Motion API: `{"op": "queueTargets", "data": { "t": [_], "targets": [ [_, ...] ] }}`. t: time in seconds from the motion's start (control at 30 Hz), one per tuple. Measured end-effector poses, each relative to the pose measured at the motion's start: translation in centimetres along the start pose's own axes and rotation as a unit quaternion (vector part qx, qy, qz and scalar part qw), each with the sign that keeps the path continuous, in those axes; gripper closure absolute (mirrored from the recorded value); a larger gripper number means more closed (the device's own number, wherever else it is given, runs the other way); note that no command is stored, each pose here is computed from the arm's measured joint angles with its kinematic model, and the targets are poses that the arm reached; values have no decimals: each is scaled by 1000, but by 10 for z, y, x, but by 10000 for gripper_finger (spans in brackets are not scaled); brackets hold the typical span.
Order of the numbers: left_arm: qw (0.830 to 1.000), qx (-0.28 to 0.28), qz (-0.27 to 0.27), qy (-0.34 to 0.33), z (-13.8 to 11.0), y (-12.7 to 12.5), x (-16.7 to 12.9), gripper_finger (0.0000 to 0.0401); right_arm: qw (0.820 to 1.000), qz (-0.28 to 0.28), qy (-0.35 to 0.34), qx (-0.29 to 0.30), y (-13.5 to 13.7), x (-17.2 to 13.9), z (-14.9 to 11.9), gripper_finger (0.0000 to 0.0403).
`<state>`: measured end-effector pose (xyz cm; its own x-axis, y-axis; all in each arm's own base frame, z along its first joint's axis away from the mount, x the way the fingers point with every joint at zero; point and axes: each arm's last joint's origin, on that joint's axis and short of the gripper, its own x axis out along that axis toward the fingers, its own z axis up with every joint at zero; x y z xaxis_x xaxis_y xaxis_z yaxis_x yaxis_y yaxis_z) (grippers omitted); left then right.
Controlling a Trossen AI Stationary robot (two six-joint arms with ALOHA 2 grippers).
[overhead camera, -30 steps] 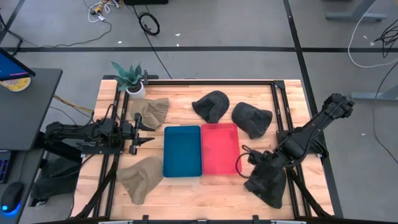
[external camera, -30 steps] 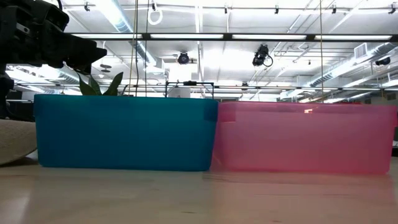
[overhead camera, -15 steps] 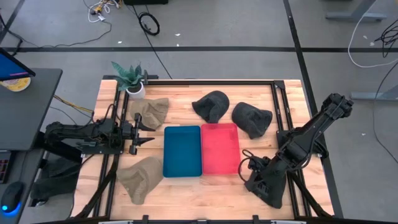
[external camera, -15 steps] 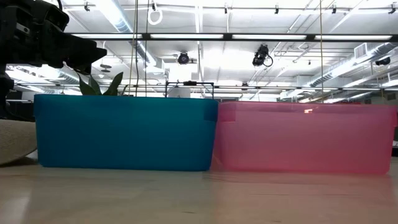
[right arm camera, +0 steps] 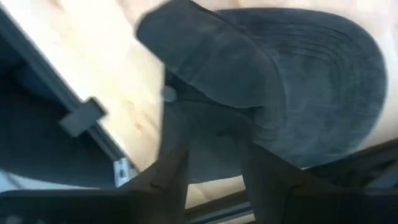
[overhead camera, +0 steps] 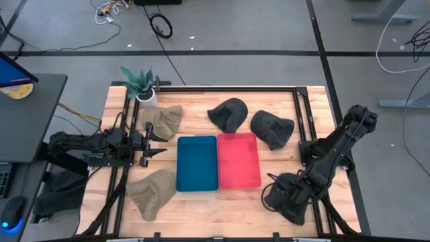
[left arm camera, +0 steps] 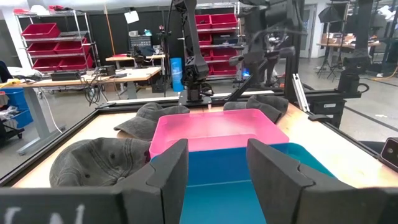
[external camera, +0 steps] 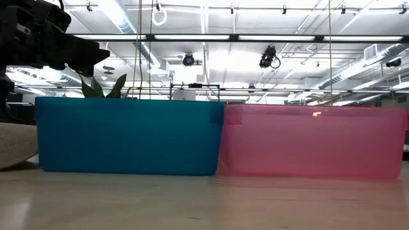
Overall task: Pick & Place hat
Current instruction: Put the bottom black cap into the pink bin
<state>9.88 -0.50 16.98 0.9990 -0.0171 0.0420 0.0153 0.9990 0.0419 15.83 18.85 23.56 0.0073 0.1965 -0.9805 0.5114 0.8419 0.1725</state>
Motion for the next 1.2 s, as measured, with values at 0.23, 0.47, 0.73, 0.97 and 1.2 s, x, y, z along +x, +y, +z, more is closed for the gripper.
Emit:
{"op": "queueTargets", "data": {
  "t": [0.23, 0.47, 0.73, 0.97, 1.2],
  "targets": [
    [1000, 0, 0, 0, 0, 0, 0, 231, 998, -54, 9, -3, 3, 18, 2, 169],
    [1000, 0, 0, 0, 0, 0, 0, 231, 993, -113, 19, -1, 2, 38, 4, 139],
    [1000, 0, 0, 0, 0, 0, 0, 231, 992, -119, 28, 17, -13, 70, 5, 170],
    [1000, 0, 0, 0, 0, 0, 0, 231, 993, -110, 46, 16, -20, 81, 4, 278],
    [1000, 0, 0, 0, 0, 0, 0, 231, 993, -100, 62, 2, -8, 60, 2, 383]
  ]
}}
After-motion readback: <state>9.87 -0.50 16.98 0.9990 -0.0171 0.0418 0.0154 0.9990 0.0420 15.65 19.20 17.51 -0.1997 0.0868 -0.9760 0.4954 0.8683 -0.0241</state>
